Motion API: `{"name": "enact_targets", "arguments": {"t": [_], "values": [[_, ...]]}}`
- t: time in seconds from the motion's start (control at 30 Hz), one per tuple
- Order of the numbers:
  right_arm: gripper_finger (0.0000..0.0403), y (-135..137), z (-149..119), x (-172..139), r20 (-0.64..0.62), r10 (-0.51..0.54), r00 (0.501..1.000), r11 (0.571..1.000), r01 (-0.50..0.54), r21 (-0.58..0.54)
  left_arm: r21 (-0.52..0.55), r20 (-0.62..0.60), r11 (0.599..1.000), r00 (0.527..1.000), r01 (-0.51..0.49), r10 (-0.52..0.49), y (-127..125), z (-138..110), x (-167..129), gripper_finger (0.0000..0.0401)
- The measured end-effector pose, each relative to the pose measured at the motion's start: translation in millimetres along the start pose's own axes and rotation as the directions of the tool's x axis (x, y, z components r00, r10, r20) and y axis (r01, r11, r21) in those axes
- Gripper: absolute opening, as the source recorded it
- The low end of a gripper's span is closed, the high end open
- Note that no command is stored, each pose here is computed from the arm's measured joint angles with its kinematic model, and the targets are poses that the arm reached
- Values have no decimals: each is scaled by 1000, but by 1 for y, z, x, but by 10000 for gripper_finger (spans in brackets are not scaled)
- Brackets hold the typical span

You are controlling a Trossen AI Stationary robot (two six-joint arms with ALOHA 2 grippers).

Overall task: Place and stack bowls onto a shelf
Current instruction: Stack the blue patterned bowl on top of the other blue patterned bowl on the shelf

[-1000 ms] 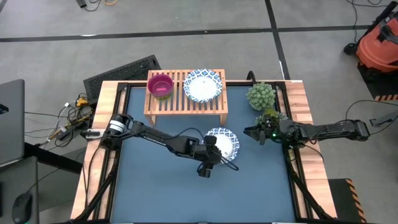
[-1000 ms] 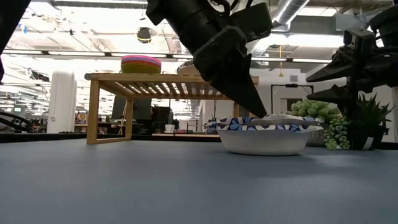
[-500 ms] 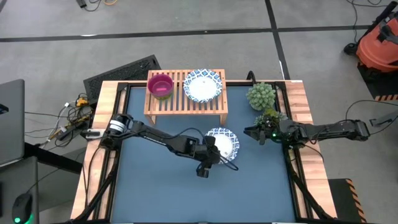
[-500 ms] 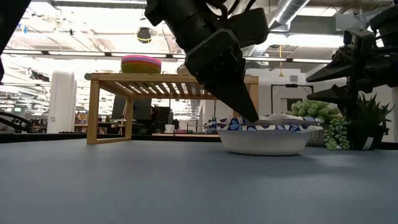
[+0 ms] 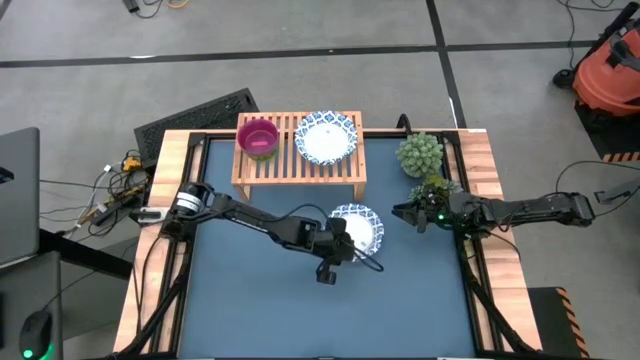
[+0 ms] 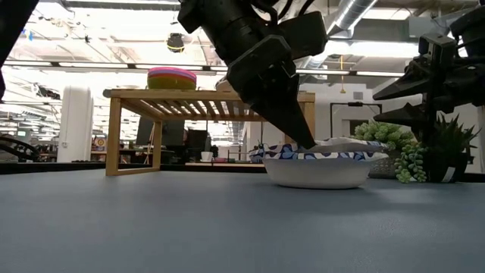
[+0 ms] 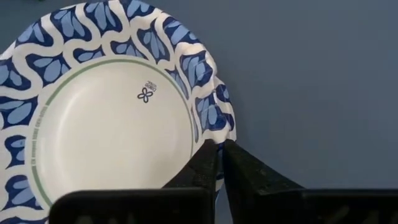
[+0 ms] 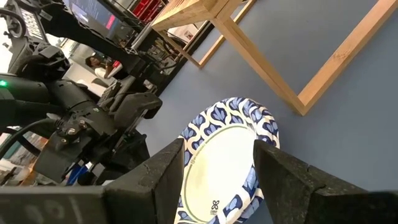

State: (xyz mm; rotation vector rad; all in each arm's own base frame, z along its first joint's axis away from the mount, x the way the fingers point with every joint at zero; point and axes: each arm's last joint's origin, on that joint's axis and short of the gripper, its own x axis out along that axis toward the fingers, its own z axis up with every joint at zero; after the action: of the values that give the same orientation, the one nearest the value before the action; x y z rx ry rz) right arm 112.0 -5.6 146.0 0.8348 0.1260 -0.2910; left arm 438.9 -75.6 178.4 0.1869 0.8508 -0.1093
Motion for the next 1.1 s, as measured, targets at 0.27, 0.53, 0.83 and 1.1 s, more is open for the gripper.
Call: {"name": "enact_targets", "arguments": {"t": [0.27,0.53,0.83,1.1], "values": [[218,0,0,0,0,0,1000,1000,0,0,-62,-3,998,1000,-18,18,1,2,-1,1],[218,0,0,0,0,0,1000,1000,0,0,-79,46,997,999,-26,30,4,25,-13,0],[218,0,0,0,0,0,1000,1000,0,-2,-73,1,997,1000,-25,26,8,54,-41,0],[218,0,0,0,0,0,1000,1000,0,-11,-82,-25,996,999,22,-24,10,75,-70,0]]}}
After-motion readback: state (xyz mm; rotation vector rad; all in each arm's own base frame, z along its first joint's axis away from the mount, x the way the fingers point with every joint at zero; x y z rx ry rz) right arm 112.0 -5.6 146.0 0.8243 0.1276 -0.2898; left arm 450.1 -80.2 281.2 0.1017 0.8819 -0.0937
